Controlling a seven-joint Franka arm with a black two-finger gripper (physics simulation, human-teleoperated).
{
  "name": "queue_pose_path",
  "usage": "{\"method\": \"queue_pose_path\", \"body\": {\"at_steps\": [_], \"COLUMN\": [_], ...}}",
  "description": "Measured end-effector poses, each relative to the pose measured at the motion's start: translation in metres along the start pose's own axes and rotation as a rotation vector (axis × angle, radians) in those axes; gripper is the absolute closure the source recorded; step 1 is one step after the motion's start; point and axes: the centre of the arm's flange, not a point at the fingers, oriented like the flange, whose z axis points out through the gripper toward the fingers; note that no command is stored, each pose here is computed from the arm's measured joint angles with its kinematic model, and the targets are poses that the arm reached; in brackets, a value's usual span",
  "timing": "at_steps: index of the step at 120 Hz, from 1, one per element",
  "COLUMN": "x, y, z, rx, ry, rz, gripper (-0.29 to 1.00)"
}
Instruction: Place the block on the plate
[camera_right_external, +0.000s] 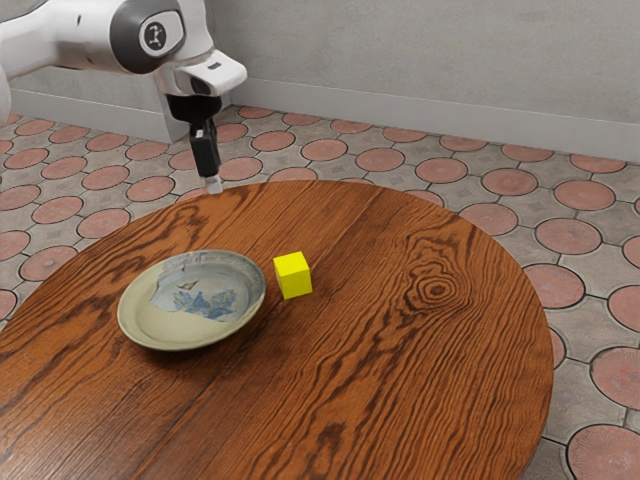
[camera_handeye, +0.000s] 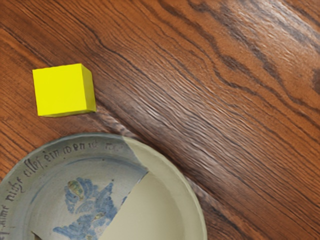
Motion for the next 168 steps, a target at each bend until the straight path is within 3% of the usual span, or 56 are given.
{"method": "queue_pose_path", "body": {"at_steps": [36,87,128,168], "x": [0.002,0.071,0.071,0.090], "y": [-0.001,-0.060,-0.099,-0.121], "z": [0.003,0.097,0.189,0.259], "rx": [-0.002,-0.011,-0.052,-0.014], "ry": [-0.002,-0.061,-0.049,-0.021], "rz": [0.020,0.041,-0.068,-0.101], "gripper": [0.00,0.00,0.00,0.00]}}
